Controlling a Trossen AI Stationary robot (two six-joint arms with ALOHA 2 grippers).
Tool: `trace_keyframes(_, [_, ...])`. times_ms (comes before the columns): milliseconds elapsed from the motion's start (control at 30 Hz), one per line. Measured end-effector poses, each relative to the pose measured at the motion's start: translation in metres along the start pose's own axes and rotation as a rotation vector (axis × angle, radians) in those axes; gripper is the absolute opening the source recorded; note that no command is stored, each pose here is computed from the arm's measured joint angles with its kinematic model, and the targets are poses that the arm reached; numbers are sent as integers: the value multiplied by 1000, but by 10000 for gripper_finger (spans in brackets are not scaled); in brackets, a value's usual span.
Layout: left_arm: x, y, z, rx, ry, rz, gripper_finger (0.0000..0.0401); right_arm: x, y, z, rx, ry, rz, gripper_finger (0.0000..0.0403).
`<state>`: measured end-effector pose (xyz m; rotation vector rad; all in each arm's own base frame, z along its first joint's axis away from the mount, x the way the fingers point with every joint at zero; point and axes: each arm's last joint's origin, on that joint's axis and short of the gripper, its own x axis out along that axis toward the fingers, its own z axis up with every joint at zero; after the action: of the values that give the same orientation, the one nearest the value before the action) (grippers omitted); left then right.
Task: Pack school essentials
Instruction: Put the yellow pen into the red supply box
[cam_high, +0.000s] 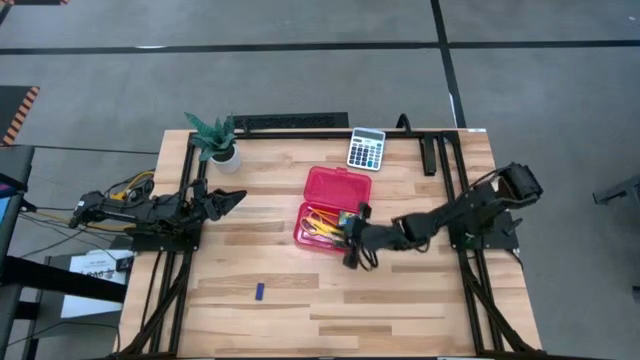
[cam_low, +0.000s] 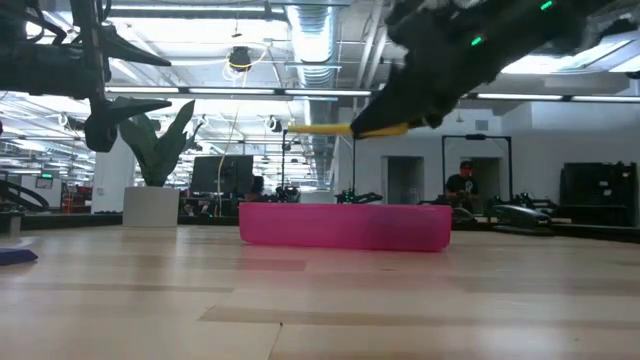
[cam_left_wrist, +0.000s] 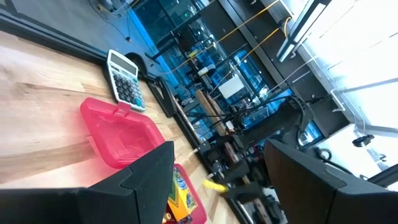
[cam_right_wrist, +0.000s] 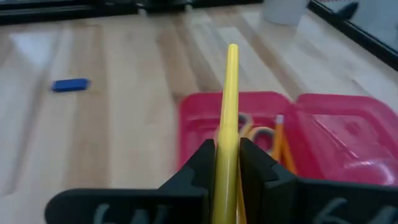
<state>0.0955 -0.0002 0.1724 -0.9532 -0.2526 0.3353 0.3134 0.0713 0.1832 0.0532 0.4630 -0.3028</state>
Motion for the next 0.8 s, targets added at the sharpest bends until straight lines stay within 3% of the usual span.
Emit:
trace_keyframes(267, [0, 0, 0, 5, -1, 1, 238, 37, -23, -5, 118, 34, -16, 50])
trace_keyframes(567, [0, 0, 0, 9, -1, 2, 238, 66, -1, -3, 219, 107, -28, 50])
trace_keyframes(800, [0, 0, 0, 11, -2, 1, 238, 75, 3, -7, 301, 260, -138, 51])
